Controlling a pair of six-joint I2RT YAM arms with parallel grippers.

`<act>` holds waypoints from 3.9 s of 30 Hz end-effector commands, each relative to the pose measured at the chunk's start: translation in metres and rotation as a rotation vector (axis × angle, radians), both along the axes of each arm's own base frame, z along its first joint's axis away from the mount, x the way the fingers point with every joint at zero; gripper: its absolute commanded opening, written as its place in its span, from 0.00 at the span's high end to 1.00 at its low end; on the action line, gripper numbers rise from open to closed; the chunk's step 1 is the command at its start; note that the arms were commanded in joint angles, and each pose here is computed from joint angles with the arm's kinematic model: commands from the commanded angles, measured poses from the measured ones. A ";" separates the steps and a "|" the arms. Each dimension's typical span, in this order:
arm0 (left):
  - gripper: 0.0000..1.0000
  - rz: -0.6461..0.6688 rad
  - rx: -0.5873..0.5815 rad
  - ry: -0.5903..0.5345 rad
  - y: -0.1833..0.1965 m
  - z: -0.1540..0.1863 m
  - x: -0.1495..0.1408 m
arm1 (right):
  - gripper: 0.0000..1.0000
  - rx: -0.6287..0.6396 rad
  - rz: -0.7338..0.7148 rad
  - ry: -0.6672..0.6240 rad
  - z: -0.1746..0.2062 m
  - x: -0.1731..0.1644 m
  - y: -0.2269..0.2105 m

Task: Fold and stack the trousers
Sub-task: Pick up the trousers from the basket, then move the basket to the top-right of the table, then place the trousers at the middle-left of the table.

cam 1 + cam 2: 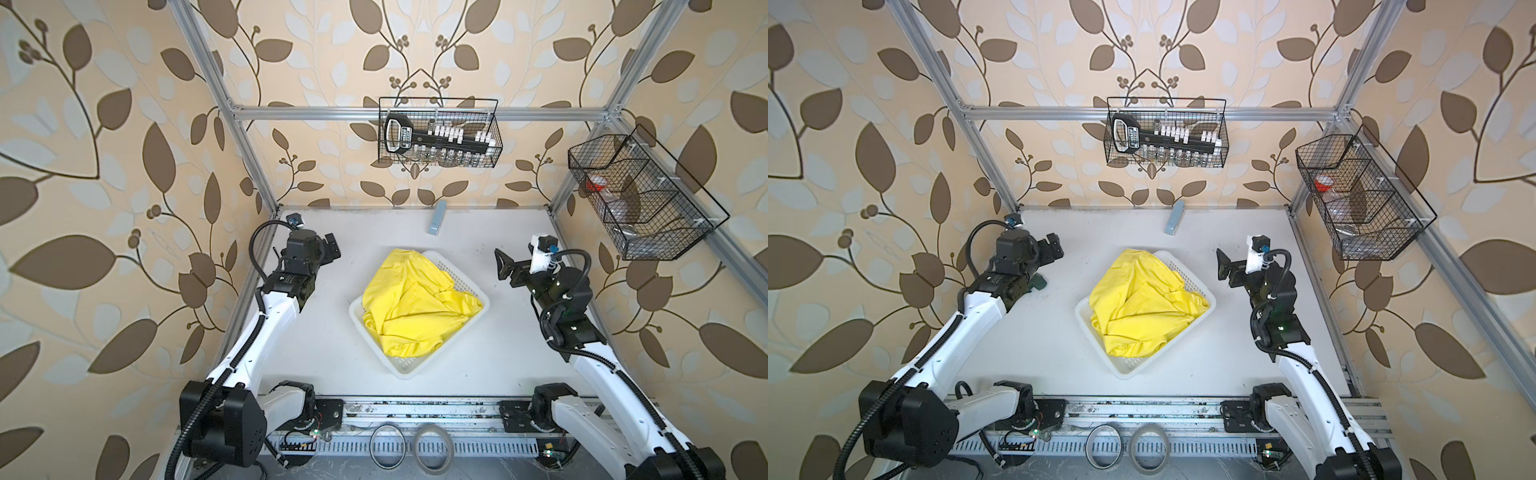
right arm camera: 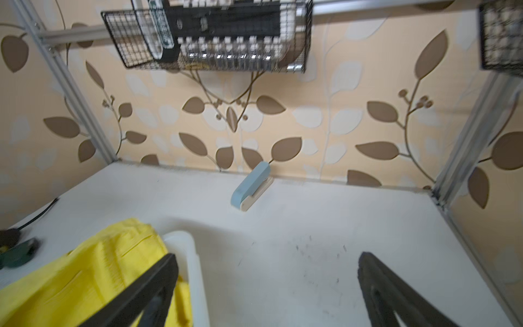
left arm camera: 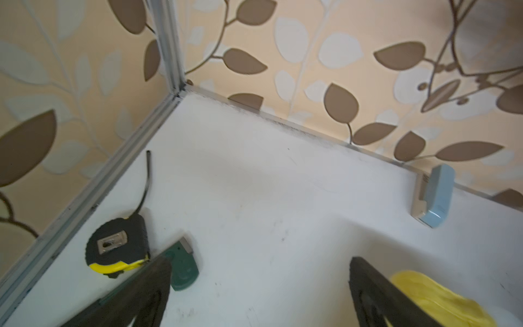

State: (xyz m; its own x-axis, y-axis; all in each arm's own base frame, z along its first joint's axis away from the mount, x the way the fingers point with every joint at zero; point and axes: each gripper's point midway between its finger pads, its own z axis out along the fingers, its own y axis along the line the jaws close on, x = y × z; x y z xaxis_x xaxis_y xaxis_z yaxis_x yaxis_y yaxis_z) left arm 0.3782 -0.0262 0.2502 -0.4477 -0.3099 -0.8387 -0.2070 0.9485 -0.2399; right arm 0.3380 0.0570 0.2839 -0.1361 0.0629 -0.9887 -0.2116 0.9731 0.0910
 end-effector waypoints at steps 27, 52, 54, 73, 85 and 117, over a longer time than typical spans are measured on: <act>0.01 -0.372 0.183 0.560 -0.232 -0.143 -0.093 | 0.03 -0.236 0.330 0.647 -0.113 -0.003 0.081; 1.00 -0.527 0.165 0.582 -0.253 -0.118 -0.103 | 0.59 -0.382 0.281 0.753 -0.177 0.060 0.096; 1.00 -0.530 0.164 0.545 -0.249 -0.095 -0.103 | 0.65 -0.390 0.274 0.755 -0.179 0.064 0.095; 1.00 -0.204 0.369 0.241 -0.102 0.060 -0.087 | 0.85 -0.357 0.087 0.789 -0.166 0.055 -0.001; 1.00 0.240 0.481 0.267 0.049 0.080 -0.107 | 0.84 -0.294 -0.213 0.841 -0.162 0.051 -0.115; 1.00 0.090 0.192 0.375 0.037 0.016 -0.109 | 0.81 -0.291 -0.559 0.768 -0.156 0.131 -0.213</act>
